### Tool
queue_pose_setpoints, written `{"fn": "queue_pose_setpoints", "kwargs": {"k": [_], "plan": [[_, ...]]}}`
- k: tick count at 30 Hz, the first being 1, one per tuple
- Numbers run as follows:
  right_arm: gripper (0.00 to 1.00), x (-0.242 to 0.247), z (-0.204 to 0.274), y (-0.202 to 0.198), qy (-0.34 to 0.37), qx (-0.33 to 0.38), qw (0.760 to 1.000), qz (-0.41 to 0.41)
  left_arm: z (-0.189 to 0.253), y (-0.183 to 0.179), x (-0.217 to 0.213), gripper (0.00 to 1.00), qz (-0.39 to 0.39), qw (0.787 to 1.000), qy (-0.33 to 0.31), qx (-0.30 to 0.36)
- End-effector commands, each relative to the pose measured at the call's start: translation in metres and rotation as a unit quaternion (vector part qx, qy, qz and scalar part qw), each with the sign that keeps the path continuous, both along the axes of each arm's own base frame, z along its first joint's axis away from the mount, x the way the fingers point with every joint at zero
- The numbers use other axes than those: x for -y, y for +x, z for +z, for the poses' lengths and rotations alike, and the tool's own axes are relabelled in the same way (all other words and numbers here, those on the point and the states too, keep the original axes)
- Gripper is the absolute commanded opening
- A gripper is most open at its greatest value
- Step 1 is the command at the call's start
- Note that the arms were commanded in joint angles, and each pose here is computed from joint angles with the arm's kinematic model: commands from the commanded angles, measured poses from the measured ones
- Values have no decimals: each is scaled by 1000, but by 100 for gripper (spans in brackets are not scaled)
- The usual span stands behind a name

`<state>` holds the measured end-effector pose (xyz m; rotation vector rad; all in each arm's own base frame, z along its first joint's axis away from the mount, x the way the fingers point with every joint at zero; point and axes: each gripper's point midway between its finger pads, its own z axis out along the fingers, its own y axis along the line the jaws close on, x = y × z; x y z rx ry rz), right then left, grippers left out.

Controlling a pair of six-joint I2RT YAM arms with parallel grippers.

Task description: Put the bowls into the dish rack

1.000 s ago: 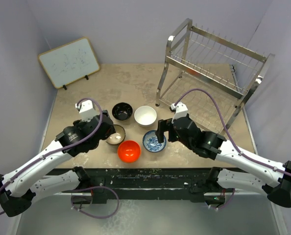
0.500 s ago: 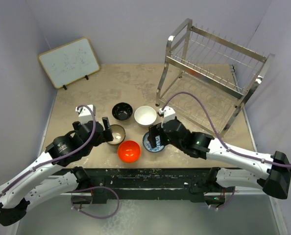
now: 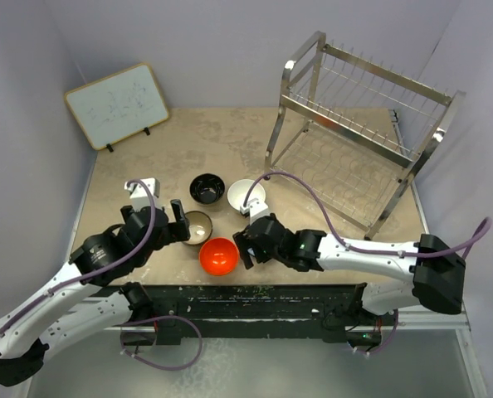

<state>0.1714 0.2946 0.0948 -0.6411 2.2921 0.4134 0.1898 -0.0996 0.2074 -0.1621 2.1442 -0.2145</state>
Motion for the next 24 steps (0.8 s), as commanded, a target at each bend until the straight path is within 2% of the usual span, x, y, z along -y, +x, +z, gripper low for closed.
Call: {"fn": "queue_pose_setpoints", "kwargs": {"k": [1,9,21,24], "plan": [[82,-18,15,2,22,17,1000,10,9,0,-2,99,-3,1000,-8,14],[56,-11,-4,4,-28,17,999,18,7,-3,-2,99,-6,1000,-14,12],[56,-17,-21,3,-45,12,998,39,7,-4,-4,99,-5,1000,-15,16],[49,-20,-26,4,-49,12,998,45,7,-4,-4,99,-5,1000,-13,15]]}}
